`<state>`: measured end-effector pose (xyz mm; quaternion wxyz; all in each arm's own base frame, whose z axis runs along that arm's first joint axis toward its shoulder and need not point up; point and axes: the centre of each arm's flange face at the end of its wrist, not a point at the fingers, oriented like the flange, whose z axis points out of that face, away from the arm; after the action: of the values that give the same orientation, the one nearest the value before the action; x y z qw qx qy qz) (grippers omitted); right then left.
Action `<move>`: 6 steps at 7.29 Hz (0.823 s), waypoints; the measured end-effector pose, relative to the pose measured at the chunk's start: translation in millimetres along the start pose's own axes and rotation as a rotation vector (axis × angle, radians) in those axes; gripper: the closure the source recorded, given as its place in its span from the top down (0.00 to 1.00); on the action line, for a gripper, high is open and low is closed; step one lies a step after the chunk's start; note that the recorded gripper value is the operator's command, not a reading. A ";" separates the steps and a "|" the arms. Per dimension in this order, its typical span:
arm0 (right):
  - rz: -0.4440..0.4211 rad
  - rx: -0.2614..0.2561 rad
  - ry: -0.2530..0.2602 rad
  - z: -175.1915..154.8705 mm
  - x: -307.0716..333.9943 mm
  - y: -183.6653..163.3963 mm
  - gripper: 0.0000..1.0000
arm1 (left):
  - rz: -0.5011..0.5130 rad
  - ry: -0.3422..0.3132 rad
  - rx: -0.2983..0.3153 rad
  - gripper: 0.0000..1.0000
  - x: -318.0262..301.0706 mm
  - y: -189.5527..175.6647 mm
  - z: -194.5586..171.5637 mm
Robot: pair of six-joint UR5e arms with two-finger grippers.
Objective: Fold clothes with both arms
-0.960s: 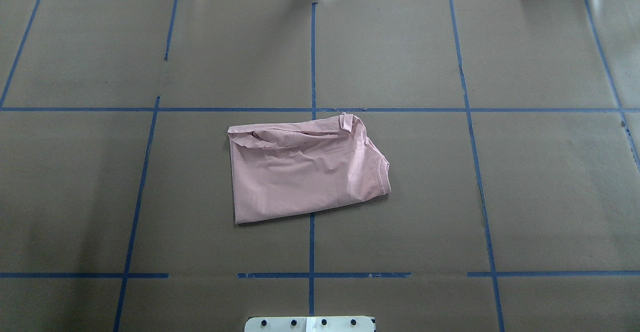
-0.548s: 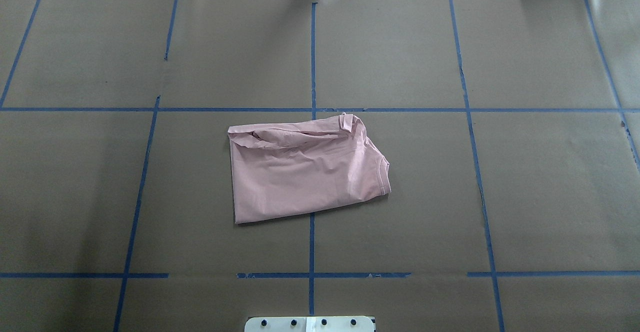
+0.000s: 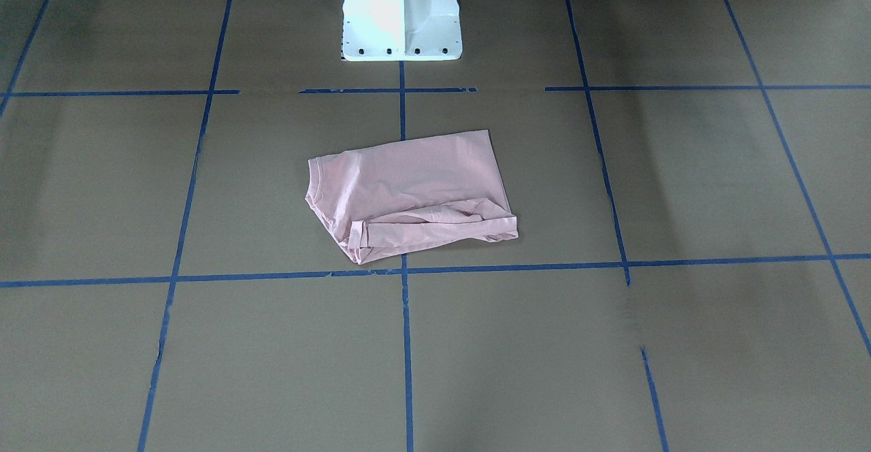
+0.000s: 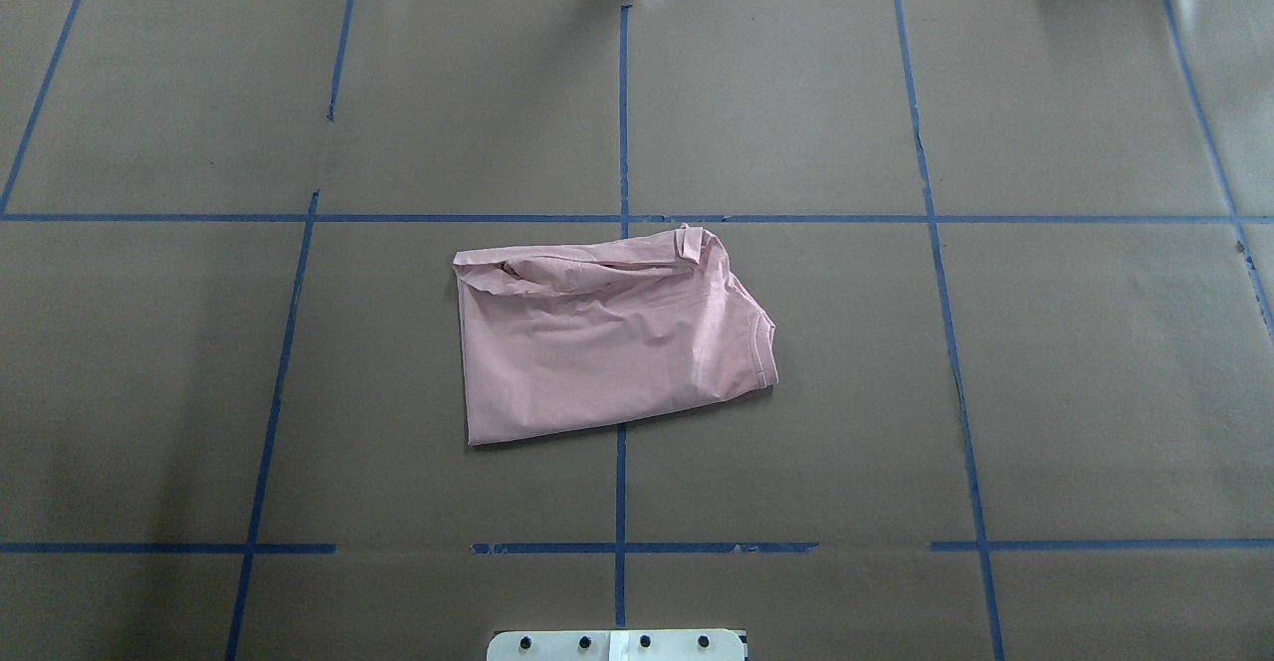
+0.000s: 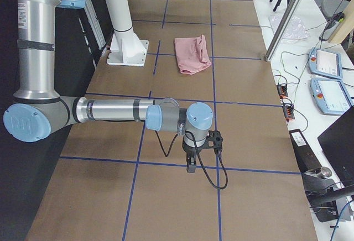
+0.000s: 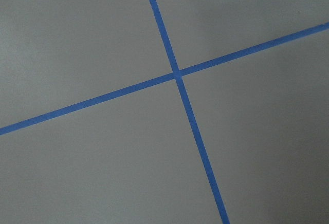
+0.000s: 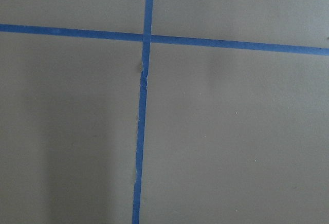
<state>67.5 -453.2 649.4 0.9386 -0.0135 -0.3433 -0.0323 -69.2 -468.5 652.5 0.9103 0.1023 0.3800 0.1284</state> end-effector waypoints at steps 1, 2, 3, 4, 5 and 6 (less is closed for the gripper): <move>0.000 -0.001 0.000 0.7 0.4 0.9 1.00 | -0.001 0.000 0.000 1.00 0.1 -0.3 -0.2; 0.001 -0.002 0.000 1.1 0.6 1.5 1.00 | -0.001 0.000 0.001 1.00 0.3 -0.4 -0.4; 0.001 -0.002 -0.001 1.1 0.7 1.8 1.00 | 0.000 0.000 0.001 1.00 0.5 -0.6 -0.6; 0.001 -0.002 -0.001 1.1 0.7 1.9 1.00 | -0.001 0.000 0.001 1.00 0.4 -0.5 -0.5; 0.001 -0.003 -0.002 1.4 0.8 2.2 1.00 | -0.002 0.000 0.001 1.00 0.3 -0.3 -0.3; 0.001 -0.004 -0.002 1.9 0.9 2.5 1.00 | -0.002 0.000 0.001 1.00 0.2 -0.2 -0.2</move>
<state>67.1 -450.7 651.4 0.9382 -0.0155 -0.3442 -0.0323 -69.2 -468.6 652.1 0.9103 0.1021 0.3804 0.1273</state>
